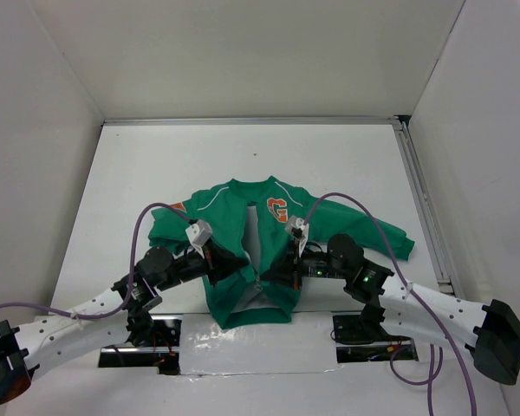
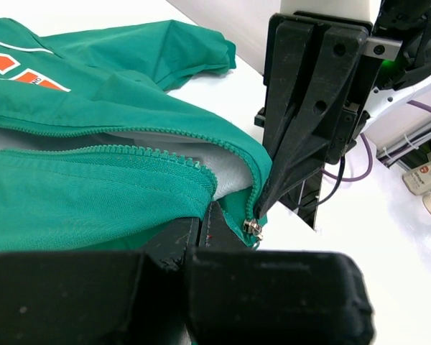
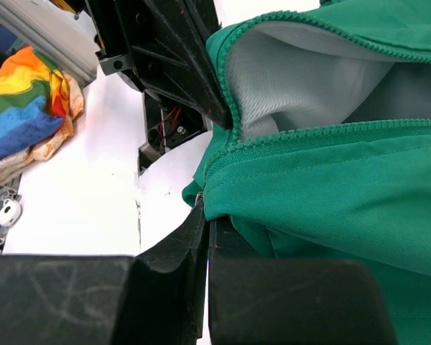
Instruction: Zip up the jacket
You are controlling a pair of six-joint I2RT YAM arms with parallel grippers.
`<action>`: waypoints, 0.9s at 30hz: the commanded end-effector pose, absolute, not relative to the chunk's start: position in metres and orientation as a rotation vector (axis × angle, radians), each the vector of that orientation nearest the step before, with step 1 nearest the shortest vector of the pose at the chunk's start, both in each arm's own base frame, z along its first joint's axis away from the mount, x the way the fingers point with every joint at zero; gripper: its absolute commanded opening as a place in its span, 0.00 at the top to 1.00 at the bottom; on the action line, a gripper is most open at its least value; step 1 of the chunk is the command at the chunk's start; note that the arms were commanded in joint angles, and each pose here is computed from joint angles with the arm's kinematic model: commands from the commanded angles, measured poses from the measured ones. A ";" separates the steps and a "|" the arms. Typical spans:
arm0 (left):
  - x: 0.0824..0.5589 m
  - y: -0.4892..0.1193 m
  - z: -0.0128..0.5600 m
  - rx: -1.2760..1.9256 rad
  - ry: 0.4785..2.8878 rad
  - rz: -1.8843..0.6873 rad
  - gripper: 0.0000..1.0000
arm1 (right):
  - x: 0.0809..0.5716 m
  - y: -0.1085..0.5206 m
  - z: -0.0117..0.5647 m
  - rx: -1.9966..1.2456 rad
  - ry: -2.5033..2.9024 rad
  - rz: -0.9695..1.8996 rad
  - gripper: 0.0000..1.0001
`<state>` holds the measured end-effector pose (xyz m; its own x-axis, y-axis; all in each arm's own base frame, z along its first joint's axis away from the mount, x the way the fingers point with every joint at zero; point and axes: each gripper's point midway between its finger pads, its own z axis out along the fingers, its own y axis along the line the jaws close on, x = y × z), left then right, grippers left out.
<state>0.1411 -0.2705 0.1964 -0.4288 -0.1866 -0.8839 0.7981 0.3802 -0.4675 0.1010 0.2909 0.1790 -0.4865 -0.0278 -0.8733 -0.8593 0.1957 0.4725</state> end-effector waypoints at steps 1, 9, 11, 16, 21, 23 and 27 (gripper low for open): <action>0.143 -0.272 0.230 0.512 1.521 -1.280 1.00 | 0.100 0.295 0.203 -0.869 1.579 1.411 1.00; 0.142 -0.269 0.230 0.492 1.512 -1.288 1.00 | 0.103 0.295 0.200 -0.862 1.595 1.398 1.00; 0.140 -0.270 0.231 0.509 1.503 -1.296 1.00 | 0.104 0.296 0.202 -0.855 1.588 1.398 1.00; 0.138 -0.275 0.224 0.525 1.517 -1.318 1.00 | 0.106 0.294 0.207 -0.803 1.552 1.410 1.00; 0.132 -0.279 0.227 0.559 1.488 -1.353 1.00 | 0.109 0.296 0.211 -0.788 1.547 1.416 1.00; 0.135 -0.279 0.226 0.542 1.502 -1.345 1.00 | 0.109 0.296 0.212 -0.776 1.538 1.422 1.00; 0.133 -0.276 0.224 0.537 1.498 -1.349 1.00 | 0.115 0.294 0.215 -0.729 1.542 1.408 1.00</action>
<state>0.1411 -0.2747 0.2018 -0.4283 -0.2270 -0.8746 0.8030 0.3482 -0.4836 0.1065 0.2936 0.1882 -0.4804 0.0406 -0.8761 -0.8573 0.1890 0.4788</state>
